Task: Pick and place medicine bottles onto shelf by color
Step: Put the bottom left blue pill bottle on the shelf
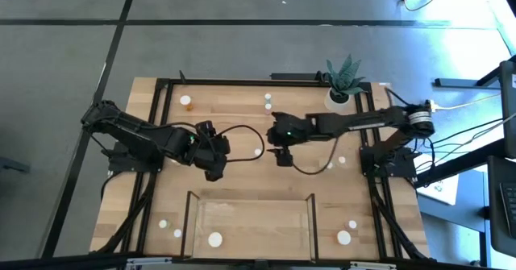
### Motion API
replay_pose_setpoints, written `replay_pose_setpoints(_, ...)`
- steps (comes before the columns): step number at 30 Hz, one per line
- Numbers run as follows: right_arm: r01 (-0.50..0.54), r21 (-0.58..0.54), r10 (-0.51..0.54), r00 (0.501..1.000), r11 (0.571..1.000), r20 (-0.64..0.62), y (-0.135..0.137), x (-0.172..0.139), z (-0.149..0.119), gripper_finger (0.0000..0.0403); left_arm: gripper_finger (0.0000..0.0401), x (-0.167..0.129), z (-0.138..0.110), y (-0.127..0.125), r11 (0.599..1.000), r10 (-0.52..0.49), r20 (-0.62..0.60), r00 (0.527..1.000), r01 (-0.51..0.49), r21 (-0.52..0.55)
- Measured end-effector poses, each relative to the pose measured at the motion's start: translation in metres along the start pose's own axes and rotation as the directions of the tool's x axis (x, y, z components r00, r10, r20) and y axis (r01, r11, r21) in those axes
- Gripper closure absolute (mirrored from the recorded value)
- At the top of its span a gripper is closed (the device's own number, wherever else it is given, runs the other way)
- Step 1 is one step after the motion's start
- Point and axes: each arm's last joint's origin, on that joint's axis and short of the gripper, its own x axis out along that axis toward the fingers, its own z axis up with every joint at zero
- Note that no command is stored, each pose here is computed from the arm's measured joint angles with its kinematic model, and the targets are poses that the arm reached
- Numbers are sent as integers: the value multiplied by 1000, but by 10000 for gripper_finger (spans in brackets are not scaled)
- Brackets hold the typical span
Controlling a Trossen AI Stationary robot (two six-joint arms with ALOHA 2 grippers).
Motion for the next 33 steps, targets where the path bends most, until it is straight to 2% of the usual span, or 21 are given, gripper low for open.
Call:
replay_pose_setpoints(4,-72,-13,71,997,997,-29,-1,20,-2,131,86,0,0,0,1000,0,0,1000,0,0)
replay_pose_setpoints(11,-81,-55,77,995,995,-71,-2,48,-11,131,86,0,0,0,1000,0,0,1000,0,0)
replay_pose_setpoints(33,-71,-61,68,997,996,-40,-2,81,-17,131,86,0,-1,0,1000,-20,-17,1000,20,-1)
